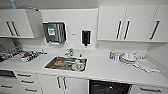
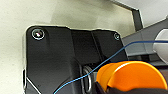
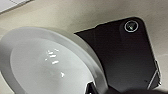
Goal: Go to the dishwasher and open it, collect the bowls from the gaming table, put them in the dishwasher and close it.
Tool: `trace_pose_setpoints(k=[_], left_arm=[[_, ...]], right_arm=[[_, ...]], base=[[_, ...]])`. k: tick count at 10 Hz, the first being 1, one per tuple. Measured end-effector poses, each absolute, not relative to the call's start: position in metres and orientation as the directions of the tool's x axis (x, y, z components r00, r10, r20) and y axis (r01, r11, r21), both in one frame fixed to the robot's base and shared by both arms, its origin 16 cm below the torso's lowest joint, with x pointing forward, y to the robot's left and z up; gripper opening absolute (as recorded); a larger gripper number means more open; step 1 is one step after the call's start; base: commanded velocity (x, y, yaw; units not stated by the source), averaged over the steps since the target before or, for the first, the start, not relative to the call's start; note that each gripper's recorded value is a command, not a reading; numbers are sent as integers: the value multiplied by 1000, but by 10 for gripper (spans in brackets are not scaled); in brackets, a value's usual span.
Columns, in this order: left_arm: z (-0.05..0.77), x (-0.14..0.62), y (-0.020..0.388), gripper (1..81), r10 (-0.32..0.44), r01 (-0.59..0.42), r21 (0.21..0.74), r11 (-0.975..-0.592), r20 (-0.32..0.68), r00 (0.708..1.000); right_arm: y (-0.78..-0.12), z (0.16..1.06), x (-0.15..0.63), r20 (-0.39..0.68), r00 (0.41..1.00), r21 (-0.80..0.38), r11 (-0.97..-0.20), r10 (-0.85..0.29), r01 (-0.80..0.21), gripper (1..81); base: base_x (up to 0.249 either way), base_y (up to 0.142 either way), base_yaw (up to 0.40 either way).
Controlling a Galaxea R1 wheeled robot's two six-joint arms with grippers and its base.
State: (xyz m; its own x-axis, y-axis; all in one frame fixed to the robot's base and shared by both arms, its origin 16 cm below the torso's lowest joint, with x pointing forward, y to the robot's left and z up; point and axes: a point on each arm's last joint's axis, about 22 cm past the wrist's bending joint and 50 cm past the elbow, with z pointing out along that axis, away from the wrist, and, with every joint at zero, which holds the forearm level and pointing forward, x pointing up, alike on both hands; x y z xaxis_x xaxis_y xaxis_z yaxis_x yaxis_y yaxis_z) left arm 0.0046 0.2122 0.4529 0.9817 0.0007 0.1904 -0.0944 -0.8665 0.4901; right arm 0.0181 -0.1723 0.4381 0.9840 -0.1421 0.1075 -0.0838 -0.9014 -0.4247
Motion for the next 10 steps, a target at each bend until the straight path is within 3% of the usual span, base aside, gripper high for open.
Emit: trace_pose_setpoints(k=[10], left_arm=[[453,0,212,10,0,-92,491,-867,185,983]], right_arm=[[-174,438,19,111,984,-421,-903,-141,-82,10]], base=[[94,0,0]])
